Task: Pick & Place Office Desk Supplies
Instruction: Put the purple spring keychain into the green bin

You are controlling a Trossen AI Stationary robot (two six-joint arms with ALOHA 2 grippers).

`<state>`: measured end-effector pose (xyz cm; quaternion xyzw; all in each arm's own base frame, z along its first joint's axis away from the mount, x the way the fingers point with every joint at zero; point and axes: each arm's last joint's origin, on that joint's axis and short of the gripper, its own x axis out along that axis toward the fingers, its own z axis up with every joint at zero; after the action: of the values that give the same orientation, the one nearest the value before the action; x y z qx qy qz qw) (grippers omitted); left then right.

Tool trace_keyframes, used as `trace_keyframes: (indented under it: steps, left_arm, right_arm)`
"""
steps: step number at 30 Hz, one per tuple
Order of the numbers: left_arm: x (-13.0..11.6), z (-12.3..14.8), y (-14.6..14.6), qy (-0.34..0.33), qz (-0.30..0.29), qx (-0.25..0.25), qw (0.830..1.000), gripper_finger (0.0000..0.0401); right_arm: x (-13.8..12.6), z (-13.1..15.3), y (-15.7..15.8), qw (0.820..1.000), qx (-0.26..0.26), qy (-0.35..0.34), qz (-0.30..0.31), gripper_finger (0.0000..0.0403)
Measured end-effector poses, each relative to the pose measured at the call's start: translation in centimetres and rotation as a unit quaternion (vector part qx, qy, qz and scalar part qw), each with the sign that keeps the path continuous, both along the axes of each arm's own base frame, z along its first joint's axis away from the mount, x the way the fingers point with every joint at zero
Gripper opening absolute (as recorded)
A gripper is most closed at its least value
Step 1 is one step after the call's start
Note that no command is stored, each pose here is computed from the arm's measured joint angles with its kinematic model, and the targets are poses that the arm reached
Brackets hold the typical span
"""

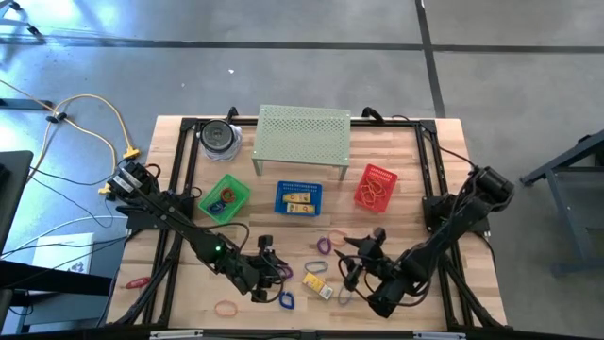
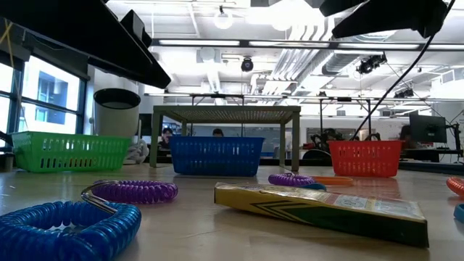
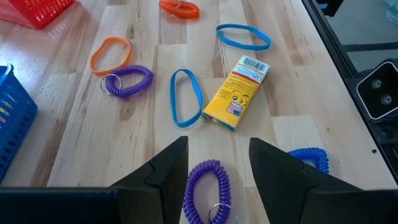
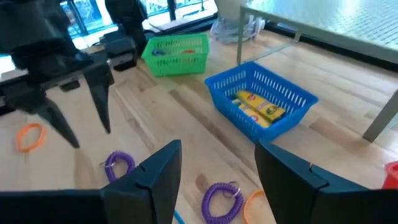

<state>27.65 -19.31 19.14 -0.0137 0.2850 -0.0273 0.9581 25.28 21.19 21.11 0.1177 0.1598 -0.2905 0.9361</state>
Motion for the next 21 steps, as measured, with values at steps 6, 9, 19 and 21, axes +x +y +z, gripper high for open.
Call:
trace_keyframes:
  steps: [6,9,19,21]
  left_arm:
    - [0.0,0.0,0.0,0.001,0.0,-0.003,1.0,0.0165]
    - [0.0,0.0,-0.1,0.005,-0.006,-0.008,1.0,0.0165]
    - [0.2,-1.9,-0.2,0.037,-0.016,0.026,0.999,0.0165]
    - [0.2,-2.1,-0.2,0.039,-0.016,0.027,0.999,0.0165]
  right_arm:
    - [0.9,-0.5,0.2,1.0,-0.007,0.011,0.018,0.0193]
    - [1.3,-0.5,0.4,0.999,-0.018,0.016,0.033,0.0193]
    - [1.7,0.2,1.2,0.997,-0.039,0.008,0.068,0.0193]
    - [1.7,0.2,1.2,0.997,-0.04,0.008,0.068,0.0193]
